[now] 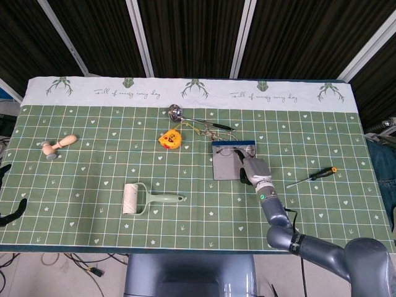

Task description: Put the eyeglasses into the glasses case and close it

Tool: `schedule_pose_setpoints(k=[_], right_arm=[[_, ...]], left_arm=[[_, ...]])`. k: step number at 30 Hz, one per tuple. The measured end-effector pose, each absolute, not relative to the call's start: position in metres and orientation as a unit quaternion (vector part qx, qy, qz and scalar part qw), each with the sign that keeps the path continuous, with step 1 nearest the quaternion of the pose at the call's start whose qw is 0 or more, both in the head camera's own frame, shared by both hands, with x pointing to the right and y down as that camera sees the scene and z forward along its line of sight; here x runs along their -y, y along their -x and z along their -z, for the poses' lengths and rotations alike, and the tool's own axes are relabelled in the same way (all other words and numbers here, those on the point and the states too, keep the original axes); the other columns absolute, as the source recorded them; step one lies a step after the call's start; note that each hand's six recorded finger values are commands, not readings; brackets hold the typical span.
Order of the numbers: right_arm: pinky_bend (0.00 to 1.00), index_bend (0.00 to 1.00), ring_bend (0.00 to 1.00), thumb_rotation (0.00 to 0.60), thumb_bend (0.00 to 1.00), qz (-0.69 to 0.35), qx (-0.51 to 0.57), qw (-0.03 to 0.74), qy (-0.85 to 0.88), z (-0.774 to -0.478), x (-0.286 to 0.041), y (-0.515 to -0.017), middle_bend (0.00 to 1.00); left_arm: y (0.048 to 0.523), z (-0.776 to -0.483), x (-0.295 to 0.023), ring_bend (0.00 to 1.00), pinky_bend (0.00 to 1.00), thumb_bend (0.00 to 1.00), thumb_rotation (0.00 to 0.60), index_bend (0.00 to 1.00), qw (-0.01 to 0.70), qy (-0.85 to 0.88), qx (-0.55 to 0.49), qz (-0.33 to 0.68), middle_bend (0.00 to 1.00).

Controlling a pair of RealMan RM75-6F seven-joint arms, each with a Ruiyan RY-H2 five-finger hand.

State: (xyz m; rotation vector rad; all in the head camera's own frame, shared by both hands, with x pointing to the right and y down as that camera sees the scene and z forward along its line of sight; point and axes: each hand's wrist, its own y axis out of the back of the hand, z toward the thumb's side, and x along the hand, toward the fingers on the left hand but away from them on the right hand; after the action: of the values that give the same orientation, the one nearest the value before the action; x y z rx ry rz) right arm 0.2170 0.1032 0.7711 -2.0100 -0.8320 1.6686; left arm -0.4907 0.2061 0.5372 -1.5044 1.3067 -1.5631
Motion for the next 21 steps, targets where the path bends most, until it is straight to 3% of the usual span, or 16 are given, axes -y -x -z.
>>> schedule_pose_setpoints(k=[21], right_arm=[[1.0, 0.0, 1.0, 0.6, 0.84, -0.596, 0.309, 0.197, 0.715, -0.774, -0.09, -0.206, 0.99]], left_arm=[[0.491, -0.537, -0.206, 0.0, 0.0, 0.31, 0.6, 0.12, 0.299, 0.567, -0.491, 0.59, 0.0]])
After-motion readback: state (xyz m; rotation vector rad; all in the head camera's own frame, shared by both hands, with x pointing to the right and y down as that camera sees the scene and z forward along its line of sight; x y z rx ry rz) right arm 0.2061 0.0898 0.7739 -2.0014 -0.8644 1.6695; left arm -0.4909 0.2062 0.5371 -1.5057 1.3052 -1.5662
